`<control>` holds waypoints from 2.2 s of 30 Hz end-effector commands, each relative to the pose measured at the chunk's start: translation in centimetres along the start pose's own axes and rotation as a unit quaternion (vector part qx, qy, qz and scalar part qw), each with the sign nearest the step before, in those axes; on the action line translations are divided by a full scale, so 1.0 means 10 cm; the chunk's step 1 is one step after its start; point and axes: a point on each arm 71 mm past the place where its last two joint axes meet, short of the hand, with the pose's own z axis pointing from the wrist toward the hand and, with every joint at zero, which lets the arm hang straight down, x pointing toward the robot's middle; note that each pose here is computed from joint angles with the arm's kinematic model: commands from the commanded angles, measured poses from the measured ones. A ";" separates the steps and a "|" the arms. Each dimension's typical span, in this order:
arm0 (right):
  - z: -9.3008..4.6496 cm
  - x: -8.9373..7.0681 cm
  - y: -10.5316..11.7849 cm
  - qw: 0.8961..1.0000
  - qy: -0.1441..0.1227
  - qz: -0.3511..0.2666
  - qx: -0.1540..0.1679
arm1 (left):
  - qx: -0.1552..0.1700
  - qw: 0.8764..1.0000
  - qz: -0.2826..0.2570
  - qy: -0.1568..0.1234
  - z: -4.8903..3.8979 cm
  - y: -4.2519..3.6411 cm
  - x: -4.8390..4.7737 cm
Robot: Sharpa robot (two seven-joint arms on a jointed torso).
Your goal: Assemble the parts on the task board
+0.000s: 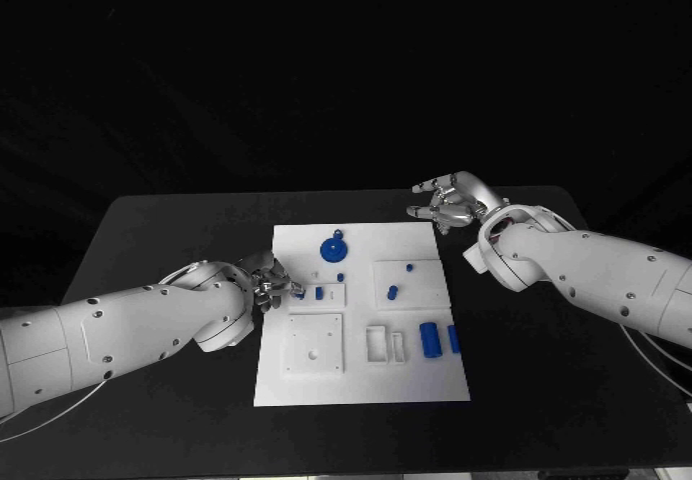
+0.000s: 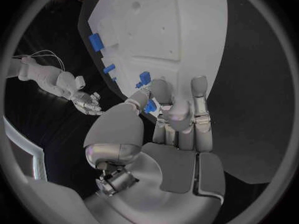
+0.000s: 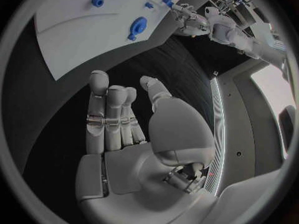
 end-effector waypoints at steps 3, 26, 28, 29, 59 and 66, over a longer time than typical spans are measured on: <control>0.00 0.01 0.01 1.000 0.006 0.000 -0.005 | -0.004 1.000 0.011 0.022 -0.004 0.007 0.070; 0.00 0.01 0.00 1.000 0.006 0.000 -0.005 | -0.013 0.999 0.032 0.037 -0.006 0.042 0.079; 0.00 0.01 0.00 1.000 0.006 0.000 -0.005 | -0.013 0.999 0.033 0.037 -0.006 0.043 0.079; 0.00 0.01 0.00 1.000 0.006 0.000 -0.005 | -0.013 0.999 0.033 0.037 -0.006 0.044 0.079; 0.01 0.03 0.00 1.000 0.007 0.000 -0.005 | -0.012 0.997 0.043 0.064 0.016 0.010 0.129; 0.00 0.03 0.00 1.000 0.008 0.001 -0.005 | -0.010 0.996 0.048 0.072 0.016 -0.001 0.144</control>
